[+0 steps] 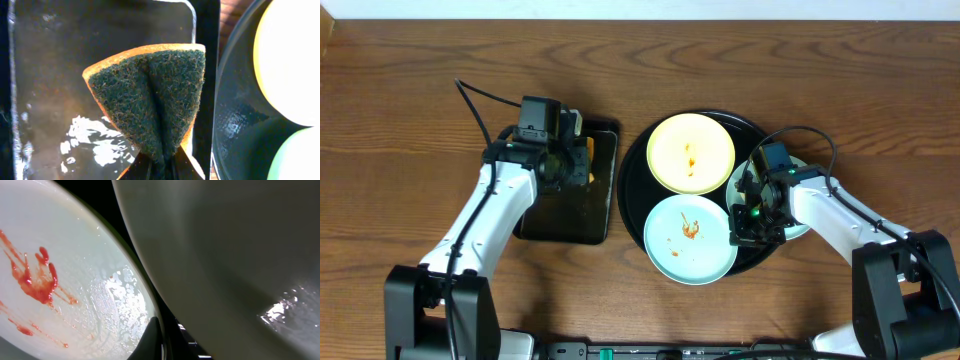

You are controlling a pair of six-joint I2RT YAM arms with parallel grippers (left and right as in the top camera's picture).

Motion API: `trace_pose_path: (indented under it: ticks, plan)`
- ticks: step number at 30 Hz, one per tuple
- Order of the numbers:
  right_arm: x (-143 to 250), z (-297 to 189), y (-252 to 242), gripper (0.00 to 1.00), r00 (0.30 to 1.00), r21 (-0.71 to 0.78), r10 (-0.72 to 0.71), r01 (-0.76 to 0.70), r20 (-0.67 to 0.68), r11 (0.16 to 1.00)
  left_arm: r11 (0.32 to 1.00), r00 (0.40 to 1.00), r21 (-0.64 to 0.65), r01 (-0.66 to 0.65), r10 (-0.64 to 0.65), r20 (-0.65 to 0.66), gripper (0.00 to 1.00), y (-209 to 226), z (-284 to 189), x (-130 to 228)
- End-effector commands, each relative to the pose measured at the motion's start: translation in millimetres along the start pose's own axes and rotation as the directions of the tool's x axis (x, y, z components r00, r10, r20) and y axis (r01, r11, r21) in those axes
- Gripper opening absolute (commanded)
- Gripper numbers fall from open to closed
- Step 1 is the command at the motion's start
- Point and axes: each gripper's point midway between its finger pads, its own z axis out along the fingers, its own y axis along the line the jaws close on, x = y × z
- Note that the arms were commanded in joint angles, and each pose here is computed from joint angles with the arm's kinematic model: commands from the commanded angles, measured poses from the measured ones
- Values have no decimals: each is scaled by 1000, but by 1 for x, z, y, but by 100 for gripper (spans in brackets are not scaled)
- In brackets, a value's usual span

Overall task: Clean dirty plates on tray and stack at the side
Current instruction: 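Grasp the green-orange sponge with the left gripper and lift it, then carry the sponge with the left gripper over to the front green plate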

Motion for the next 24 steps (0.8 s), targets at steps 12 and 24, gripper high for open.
trace_pose_path:
  ticks: [12,24]
  plan:
    - [4,4,-4,1,1000,41,-8,9,-17,999,999,996,-39,-3,0,-88,7,-1,33,44]
    - [5,4,-4,1,1000,41,-8,8,-18,999,995,993,91,-37,47,-107,8,-51,45,60]
